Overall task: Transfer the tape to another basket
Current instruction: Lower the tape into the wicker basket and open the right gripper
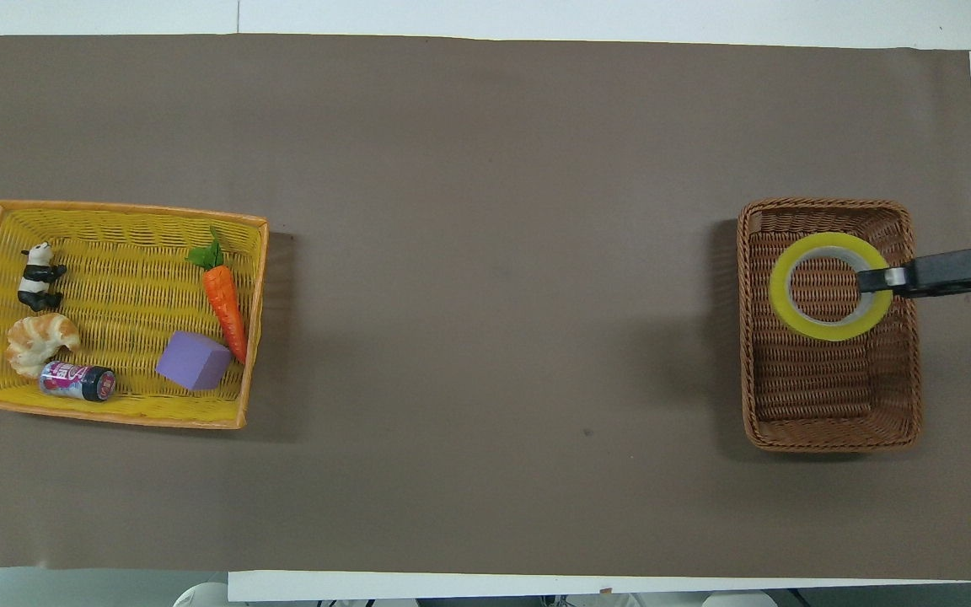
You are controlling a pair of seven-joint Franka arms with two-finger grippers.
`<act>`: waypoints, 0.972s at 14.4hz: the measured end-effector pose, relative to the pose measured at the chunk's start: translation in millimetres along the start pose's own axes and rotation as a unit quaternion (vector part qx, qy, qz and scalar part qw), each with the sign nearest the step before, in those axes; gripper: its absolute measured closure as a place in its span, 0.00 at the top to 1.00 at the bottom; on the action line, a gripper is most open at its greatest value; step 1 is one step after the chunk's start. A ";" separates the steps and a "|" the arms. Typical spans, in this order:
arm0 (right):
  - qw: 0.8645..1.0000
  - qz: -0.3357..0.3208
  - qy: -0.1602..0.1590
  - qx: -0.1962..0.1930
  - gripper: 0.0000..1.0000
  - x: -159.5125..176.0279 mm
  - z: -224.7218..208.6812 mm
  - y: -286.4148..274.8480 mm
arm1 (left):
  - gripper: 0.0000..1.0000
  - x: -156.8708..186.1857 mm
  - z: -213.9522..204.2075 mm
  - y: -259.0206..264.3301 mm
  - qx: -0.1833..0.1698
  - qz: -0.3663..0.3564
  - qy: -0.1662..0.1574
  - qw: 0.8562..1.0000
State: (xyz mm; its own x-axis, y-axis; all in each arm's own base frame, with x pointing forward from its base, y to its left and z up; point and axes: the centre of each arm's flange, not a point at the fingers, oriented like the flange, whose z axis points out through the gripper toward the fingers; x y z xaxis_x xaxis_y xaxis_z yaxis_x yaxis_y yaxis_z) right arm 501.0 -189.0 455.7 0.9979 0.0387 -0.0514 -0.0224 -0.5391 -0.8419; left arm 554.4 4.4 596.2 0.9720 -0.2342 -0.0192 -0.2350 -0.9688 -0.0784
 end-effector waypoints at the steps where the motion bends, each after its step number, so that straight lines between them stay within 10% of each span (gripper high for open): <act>1: 1.000 -0.007 0.000 -0.002 0.55 -5.8 -12.9 16.4 | 1.00 -0.1 0.0 -0.5 0.000 0.000 0.000 1.000; 14: 0.998 -0.030 -0.033 -0.032 0.55 7.1 58.1 130.3 | 1.00 -11.0 -30.7 3.5 -0.034 -0.006 0.008 0.999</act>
State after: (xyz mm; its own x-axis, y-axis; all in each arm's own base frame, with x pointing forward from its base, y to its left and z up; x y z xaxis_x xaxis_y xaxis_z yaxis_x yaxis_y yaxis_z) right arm 501.6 -210.1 314.5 0.9910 0.1278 -0.0390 0.0438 -0.5866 -0.8087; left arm 542.8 1.2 626.7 0.9748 -0.2229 -0.0033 -0.2229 -0.9748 -0.0109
